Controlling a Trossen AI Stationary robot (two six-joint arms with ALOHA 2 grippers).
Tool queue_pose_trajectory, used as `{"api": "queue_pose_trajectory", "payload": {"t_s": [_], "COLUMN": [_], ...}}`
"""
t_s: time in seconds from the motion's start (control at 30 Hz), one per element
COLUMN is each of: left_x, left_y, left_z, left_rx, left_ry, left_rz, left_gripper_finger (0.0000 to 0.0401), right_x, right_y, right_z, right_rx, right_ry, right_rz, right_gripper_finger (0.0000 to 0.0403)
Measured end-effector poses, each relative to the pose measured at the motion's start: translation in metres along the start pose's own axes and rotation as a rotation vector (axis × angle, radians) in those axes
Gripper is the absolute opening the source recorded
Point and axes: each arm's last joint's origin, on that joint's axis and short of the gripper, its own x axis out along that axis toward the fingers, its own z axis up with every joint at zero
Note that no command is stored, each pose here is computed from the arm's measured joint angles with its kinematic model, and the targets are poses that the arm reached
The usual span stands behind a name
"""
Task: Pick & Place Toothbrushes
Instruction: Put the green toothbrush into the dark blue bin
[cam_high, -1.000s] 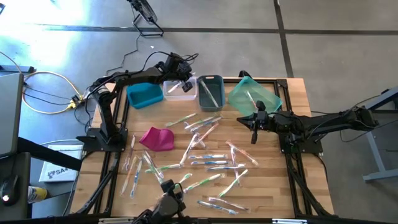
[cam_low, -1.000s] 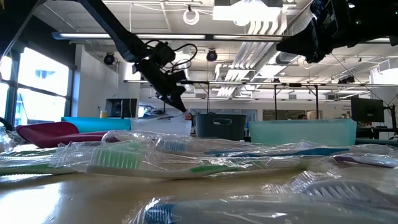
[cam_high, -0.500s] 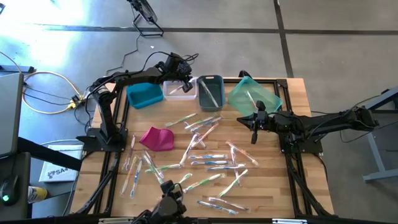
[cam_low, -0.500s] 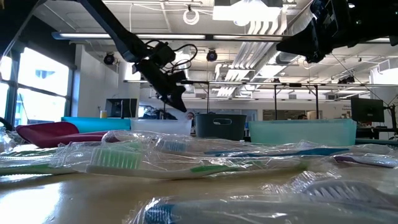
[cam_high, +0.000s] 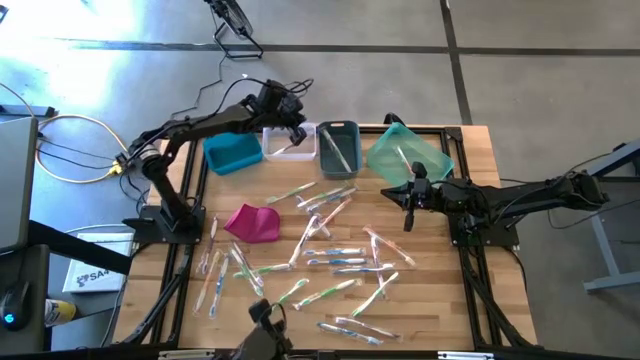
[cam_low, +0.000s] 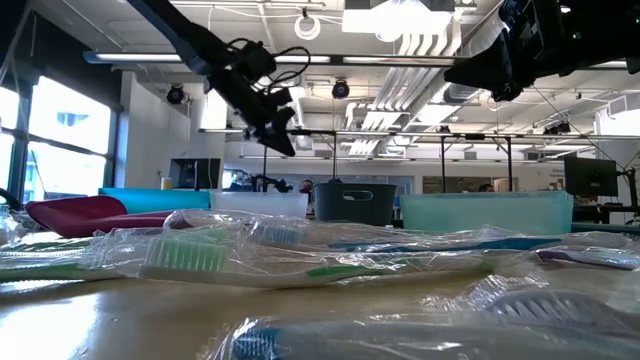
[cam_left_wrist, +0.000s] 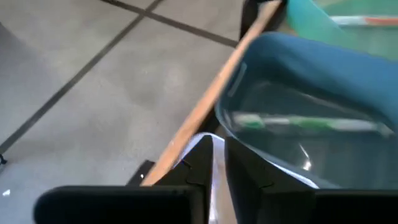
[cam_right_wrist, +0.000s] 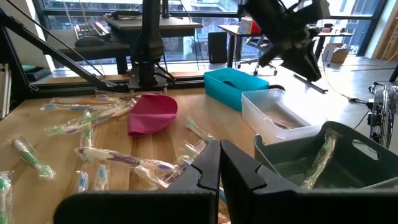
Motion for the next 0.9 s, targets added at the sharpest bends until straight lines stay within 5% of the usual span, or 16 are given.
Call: {"api": "queue_pose_trajectory", "payload": {"t_s": [0.53, 0.9], "left_x": [-0.052, -0.071], "left_y": [-0.122, -0.186], "left_z": [0.001, 0.0], "left_rx": [0.188, 0.205], "left_ry": [0.178, 0.146], "left_rz": [-0.321, -0.35], "left_gripper_finger": [0.0001, 0.0], "right_x": [0.0, 0.0], "right_y": [0.0, 0.0], "right_z": [0.0, 0.0], "right_rx": [0.0, 0.008], "right_ry": [0.001, 0.0], "right_rz": [0.0, 0.0], "right_gripper_finger": [0.0004, 0.0004]}}
